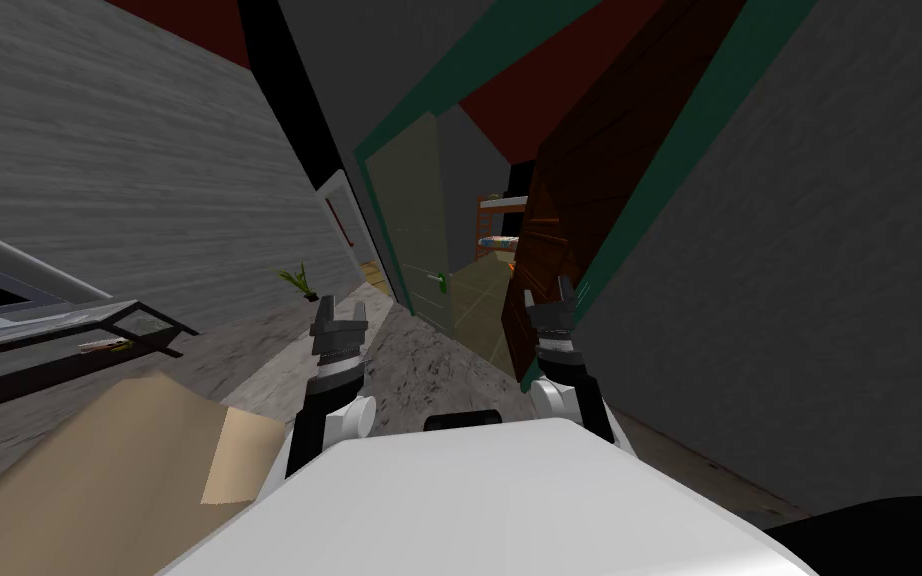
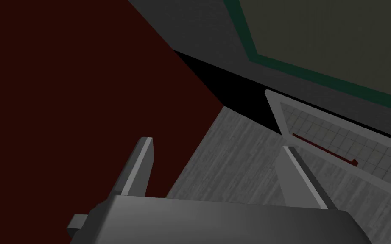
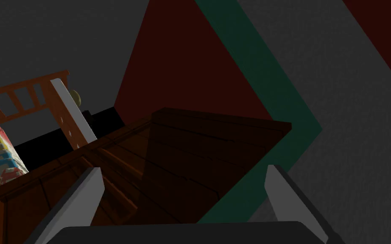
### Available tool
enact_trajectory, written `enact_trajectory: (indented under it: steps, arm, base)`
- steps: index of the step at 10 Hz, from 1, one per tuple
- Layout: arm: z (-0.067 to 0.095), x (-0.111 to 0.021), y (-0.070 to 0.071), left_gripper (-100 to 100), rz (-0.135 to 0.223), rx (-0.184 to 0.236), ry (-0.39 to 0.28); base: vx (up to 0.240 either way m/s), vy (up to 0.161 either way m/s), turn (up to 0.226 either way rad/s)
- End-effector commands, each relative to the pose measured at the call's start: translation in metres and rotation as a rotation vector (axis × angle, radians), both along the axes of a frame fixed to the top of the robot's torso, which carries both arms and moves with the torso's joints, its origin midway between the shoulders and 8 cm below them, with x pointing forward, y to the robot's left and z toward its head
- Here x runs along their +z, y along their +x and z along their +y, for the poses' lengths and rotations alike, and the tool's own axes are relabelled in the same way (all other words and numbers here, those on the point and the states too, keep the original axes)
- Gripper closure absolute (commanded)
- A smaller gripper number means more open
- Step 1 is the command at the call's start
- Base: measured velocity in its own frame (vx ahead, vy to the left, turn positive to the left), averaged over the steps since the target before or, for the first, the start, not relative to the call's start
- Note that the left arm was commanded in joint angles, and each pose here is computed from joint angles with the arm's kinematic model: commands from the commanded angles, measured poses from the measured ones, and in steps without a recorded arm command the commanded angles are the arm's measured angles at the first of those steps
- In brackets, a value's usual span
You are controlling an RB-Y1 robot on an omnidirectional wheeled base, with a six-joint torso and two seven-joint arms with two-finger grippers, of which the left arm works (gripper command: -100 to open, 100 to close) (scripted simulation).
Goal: Push the door open
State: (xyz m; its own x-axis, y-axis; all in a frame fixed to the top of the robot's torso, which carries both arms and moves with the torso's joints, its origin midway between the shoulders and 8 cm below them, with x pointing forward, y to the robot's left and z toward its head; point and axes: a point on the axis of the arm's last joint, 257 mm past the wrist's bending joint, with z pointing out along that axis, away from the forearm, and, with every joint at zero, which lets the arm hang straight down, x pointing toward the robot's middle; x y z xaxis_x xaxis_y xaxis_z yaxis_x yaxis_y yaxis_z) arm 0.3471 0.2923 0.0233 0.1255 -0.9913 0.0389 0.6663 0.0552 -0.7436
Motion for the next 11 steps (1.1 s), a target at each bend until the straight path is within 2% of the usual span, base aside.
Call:
enact_trajectory:
  steps: [1, 4, 5, 11]
  arm:
    - [0.0, -0.01, 0.01, -100, 0.021, -0.005, 0.005]
    - [0.0, -0.02, 0.019, -100, 0.042, -0.008, 0.01]
    - [0.001, -0.029, 0.028, -100, 0.062, -0.011, 0.013]
    - [0.003, -0.062, 0.058, -100, 0.131, -0.017, 0.023]
  base:
    - [-0.013, 0.022, -0.145]
    - [0.079, 0.108, -0.086]
    - [0.059, 0.133, -0.147]
    - [0.05, 0.099, -0.123]
